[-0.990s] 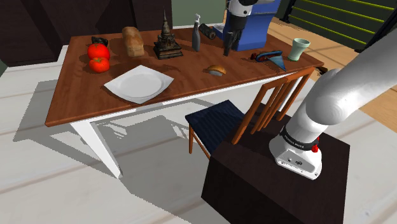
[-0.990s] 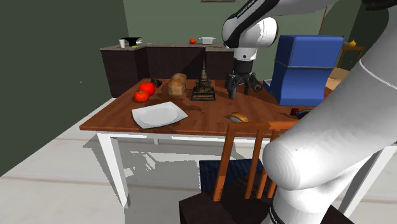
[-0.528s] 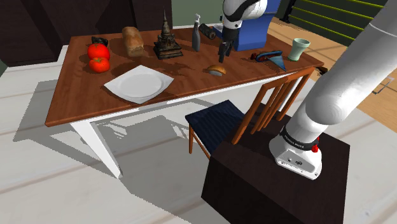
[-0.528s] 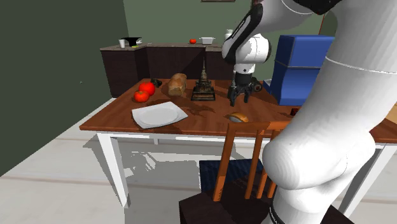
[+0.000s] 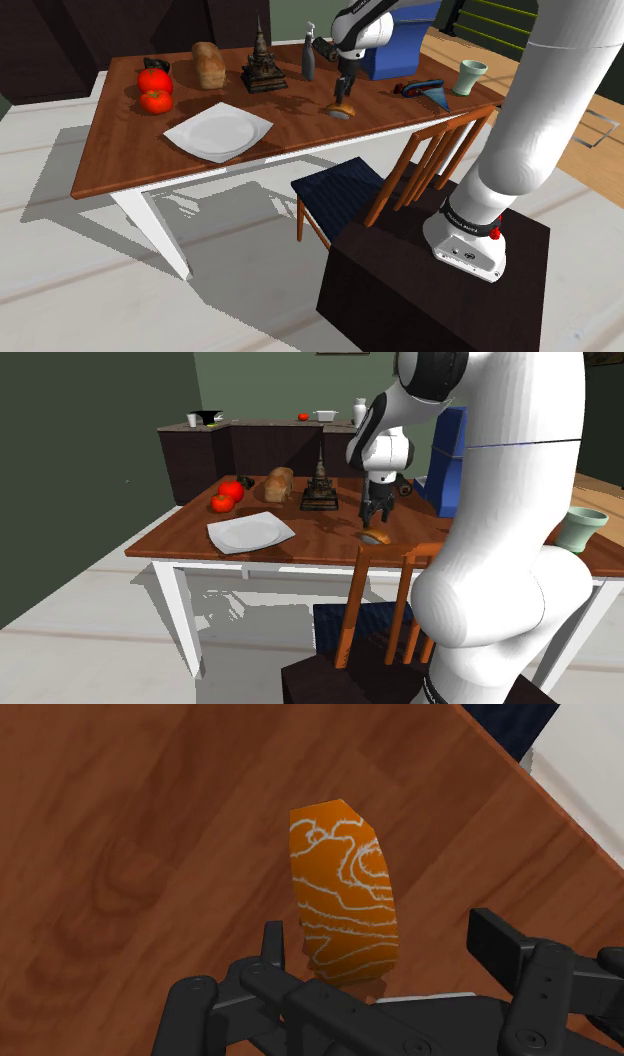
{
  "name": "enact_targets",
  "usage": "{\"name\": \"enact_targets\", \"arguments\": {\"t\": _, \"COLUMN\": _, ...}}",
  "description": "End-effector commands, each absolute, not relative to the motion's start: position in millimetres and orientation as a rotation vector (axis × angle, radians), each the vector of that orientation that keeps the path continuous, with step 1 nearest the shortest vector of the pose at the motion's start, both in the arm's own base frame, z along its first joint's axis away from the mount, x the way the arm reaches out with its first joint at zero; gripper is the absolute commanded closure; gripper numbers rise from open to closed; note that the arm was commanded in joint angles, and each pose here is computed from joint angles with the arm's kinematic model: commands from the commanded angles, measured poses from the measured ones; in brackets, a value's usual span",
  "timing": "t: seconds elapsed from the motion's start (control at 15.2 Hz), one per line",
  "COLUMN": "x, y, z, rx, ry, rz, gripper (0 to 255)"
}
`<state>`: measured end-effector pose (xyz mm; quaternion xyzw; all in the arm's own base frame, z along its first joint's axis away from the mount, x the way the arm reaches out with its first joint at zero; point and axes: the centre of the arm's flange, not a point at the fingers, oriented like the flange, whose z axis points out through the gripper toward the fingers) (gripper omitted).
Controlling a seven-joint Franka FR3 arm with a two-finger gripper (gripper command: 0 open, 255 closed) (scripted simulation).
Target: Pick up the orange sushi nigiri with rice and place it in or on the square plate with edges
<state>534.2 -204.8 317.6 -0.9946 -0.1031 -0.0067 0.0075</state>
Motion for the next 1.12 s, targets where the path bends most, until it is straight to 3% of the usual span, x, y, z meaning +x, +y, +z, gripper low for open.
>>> {"name": "enact_targets", "arguments": {"t": 0.0, "x": 540.2, "y": -209.8, "z": 305.0, "rx": -3.11, "ry": -0.331, "rz": -0.02, "gripper": 0}}
{"name": "enact_targets", "arguments": {"t": 0.92, "x": 540.6, "y": -209.3, "z": 270.4, "rx": -3.11, "ry": -0.331, "rz": -0.02, "gripper": 0}}
{"name": "enact_targets", "arguments": {"t": 0.99, "x": 540.6, "y": -209.3, "z": 270.4, "rx": -3.11, "ry": -0.331, "rz": -0.02, "gripper": 255}}
{"name": "enact_targets", "arguments": {"t": 1.06, "x": 540.6, "y": -209.3, "z": 270.4, "rx": -3.11, "ry": -0.331, "rz": -0.02, "gripper": 255}}
